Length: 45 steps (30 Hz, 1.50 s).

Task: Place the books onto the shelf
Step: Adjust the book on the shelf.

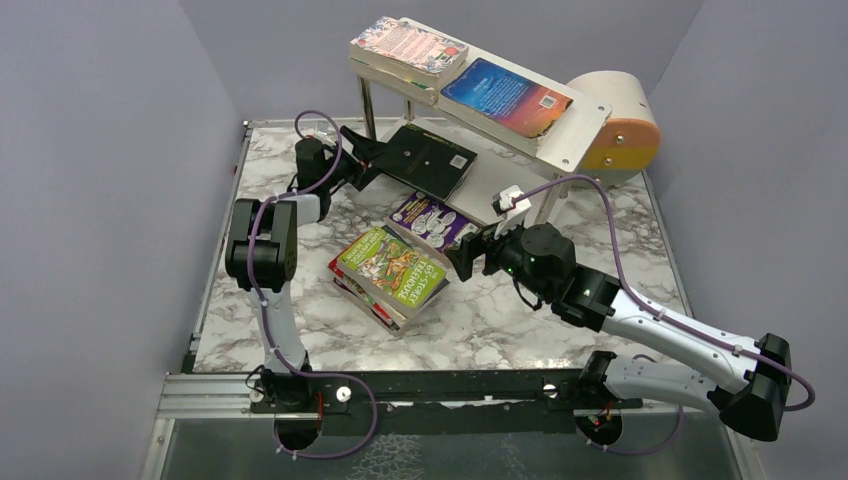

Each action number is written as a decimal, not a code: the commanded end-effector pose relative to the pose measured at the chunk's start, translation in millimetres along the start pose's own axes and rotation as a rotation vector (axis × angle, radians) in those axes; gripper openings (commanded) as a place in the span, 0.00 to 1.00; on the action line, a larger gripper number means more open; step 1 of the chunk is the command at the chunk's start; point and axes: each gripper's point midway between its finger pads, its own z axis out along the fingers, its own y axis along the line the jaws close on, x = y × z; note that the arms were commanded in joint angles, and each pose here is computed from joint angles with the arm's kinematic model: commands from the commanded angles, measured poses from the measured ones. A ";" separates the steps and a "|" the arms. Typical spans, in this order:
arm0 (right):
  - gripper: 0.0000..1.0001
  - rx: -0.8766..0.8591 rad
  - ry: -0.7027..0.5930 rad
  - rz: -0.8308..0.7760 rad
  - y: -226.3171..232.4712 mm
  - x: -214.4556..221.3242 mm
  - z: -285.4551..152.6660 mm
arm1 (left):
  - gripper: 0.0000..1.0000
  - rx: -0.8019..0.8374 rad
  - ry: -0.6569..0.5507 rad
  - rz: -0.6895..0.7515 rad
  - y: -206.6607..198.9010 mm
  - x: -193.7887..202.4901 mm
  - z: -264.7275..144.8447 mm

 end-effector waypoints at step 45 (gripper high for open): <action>1.00 0.006 -0.027 0.043 -2.8 3.7 -7.8 | 0.99 -0.138 0.254 0.308 -57.5 59.4 -14.8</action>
